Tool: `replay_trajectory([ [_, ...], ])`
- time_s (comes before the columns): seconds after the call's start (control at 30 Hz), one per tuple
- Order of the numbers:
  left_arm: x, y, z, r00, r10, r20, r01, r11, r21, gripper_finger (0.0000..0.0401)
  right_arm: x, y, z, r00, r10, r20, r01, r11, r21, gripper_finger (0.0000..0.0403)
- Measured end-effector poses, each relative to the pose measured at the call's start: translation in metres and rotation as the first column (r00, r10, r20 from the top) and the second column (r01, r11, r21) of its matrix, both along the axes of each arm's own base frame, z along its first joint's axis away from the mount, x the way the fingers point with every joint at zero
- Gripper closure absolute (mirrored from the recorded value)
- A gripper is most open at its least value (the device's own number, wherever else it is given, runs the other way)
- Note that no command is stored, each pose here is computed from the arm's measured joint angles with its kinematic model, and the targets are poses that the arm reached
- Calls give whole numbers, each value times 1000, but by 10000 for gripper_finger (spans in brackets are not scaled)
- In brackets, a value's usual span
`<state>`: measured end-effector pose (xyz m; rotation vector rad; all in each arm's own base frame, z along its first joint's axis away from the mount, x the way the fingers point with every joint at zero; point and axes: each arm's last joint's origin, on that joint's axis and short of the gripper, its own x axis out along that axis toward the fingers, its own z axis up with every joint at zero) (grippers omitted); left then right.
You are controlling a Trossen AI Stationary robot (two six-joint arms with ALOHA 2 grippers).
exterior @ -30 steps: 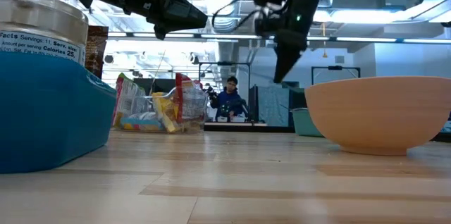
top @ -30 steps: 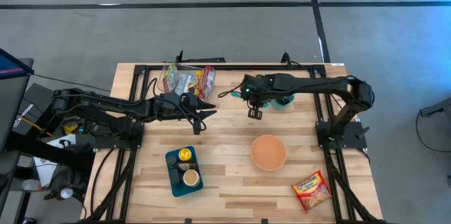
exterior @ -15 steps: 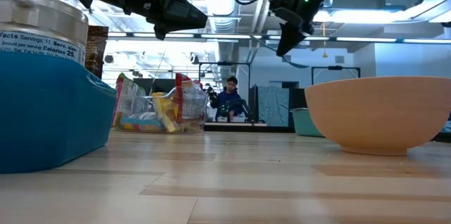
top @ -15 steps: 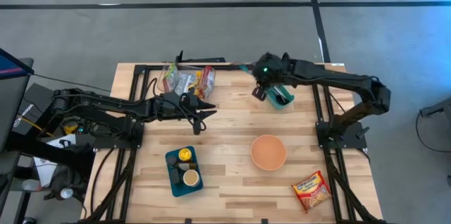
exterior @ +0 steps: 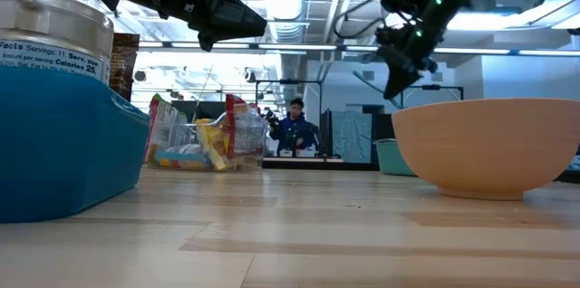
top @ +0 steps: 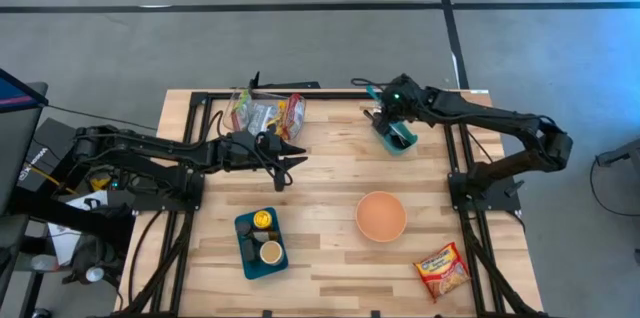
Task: Pick & Place Food Item
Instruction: Put the blue baby spoon into the green bin
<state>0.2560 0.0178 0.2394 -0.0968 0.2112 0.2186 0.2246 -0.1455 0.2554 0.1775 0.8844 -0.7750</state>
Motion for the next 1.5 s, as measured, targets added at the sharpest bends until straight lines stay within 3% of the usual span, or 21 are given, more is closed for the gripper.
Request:
replay_trajectory([
  [0.53,0,0,0,1000,0,0,0,1000,0,307,-28,-5,-55,998,-56,-15,57,993,102,383],
  [0.8,0,0,0,1000,0,0,0,1000,0,307,-34,-1,-73,998,-60,-15,61,993,105,382],
  [1.5,0,0,0,1000,0,0,0,1000,0,307,-37,3,-79,997,-52,-58,59,990,129,381],
])
